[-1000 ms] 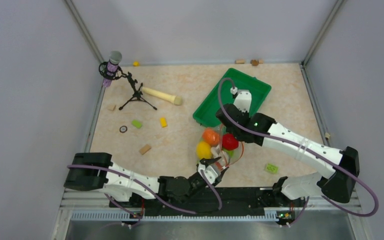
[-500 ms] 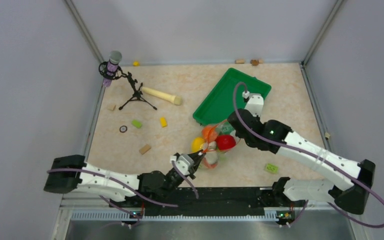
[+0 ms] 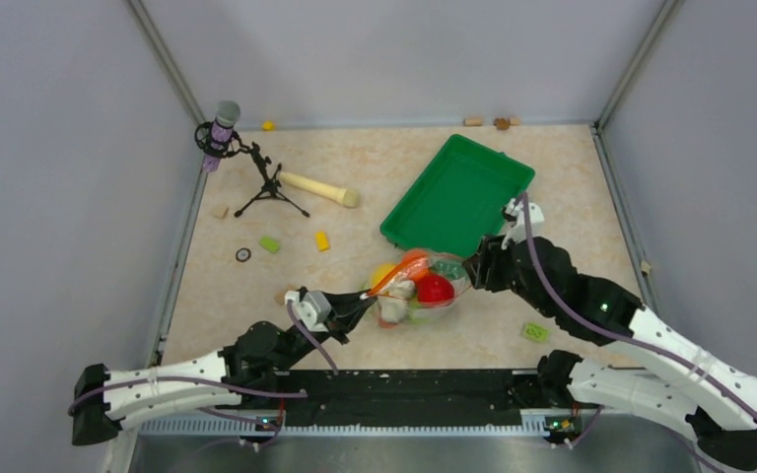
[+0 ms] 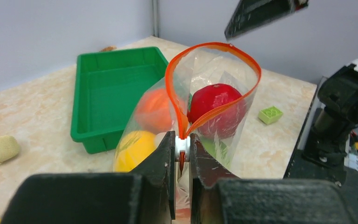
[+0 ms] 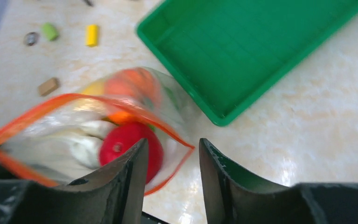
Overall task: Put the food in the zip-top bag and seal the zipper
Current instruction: Zip the zipper food storage bag at the center of the board.
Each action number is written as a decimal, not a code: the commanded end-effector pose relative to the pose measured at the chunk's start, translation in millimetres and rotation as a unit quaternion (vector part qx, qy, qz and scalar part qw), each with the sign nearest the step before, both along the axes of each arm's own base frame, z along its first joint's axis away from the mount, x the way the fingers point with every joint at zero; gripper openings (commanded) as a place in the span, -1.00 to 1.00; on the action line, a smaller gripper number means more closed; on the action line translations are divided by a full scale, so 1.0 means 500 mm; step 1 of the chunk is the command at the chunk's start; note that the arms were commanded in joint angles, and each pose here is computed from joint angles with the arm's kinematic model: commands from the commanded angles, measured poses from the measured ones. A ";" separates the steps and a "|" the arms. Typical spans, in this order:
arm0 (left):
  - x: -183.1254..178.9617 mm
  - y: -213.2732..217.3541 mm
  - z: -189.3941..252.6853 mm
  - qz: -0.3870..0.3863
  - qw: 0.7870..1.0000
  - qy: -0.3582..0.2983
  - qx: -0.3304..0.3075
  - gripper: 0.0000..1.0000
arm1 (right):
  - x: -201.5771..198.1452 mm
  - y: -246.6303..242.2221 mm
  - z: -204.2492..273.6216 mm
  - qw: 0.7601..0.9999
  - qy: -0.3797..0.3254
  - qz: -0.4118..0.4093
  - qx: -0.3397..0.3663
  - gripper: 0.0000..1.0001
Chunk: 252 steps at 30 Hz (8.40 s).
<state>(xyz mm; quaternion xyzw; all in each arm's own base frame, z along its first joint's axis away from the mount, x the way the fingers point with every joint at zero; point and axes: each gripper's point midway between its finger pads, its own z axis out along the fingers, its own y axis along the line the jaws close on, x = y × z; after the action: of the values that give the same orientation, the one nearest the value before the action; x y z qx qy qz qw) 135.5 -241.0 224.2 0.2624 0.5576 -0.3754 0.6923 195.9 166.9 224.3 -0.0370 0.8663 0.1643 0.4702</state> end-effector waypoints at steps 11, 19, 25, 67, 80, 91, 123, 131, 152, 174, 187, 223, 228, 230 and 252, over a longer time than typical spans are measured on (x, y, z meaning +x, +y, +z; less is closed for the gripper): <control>-0.002 -0.037 -0.013 -0.017 0.996 0.070 0.050 -1.00 | -0.192 0.244 0.186 0.757 -0.299 0.578 0.051 0.70; 0.008 -0.052 -0.022 -0.004 0.990 0.114 0.084 -1.00 | -0.151 0.314 0.098 0.742 -0.232 0.629 -0.003 0.74; 0.003 -0.073 -0.025 -0.017 0.985 0.130 0.111 -1.00 | -0.144 0.313 0.042 0.730 -0.241 0.637 -0.050 0.70; -0.021 -0.029 -0.031 -0.044 0.994 0.087 0.044 0.94 | -0.130 0.286 -0.010 0.777 -0.204 0.593 -0.055 -1.00; 0.010 -0.060 -0.026 -0.052 0.994 0.082 0.052 0.24 | -0.126 0.282 -0.023 0.781 -0.193 0.590 -0.064 -1.00; -0.002 -0.070 -0.018 -0.081 0.993 0.074 0.048 0.09 | -0.127 0.283 -0.027 0.781 -0.188 0.593 -0.065 -1.00; -0.028 -0.084 -0.018 -0.124 0.989 0.046 0.067 -1.00 | -0.172 0.329 0.026 0.741 -0.214 0.637 0.020 0.20; -0.035 -0.086 -0.017 -0.135 0.988 0.042 0.070 -1.00 | -0.188 0.345 0.028 0.747 -0.173 0.641 0.035 0.04; -0.045 -0.085 -0.014 -0.145 0.986 0.047 0.061 -1.00 | -0.179 0.350 0.013 0.783 -0.146 0.604 -0.002 -0.56; 0.009 -0.021 -0.004 -0.038 0.993 0.103 -0.035 -1.00 | -0.138 0.304 -0.002 0.834 -0.137 0.532 -0.040 -1.00; 0.072 0.051 -0.013 0.087 0.978 0.162 -0.100 -1.00 | -0.121 0.273 -0.010 0.871 -0.124 0.475 -0.036 -1.00; 0.119 0.163 -0.040 0.231 0.933 0.219 -0.168 -1.00 | -0.124 0.245 -0.018 0.903 -0.116 0.414 0.025 -1.00; 0.128 0.188 -0.054 0.268 0.919 0.233 -0.174 -1.00 | -0.122 0.240 -0.017 0.907 -0.114 0.404 0.030 -1.00; 0.130 0.198 -0.059 0.281 0.912 0.239 -0.180 -1.00 | -0.121 0.239 -0.017 0.908 -0.115 0.401 0.031 -1.00; 0.131 0.227 -0.071 0.309 0.898 0.251 -0.187 -1.00 | -0.116 0.228 -0.008 0.916 -0.120 0.382 0.038 -1.00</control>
<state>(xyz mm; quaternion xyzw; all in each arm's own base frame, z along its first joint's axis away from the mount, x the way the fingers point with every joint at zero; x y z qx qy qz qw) 184.4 -167.0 187.4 -0.0942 0.6916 -0.3732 0.6112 138.0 288.0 208.5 -0.3822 0.7196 0.3576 0.4563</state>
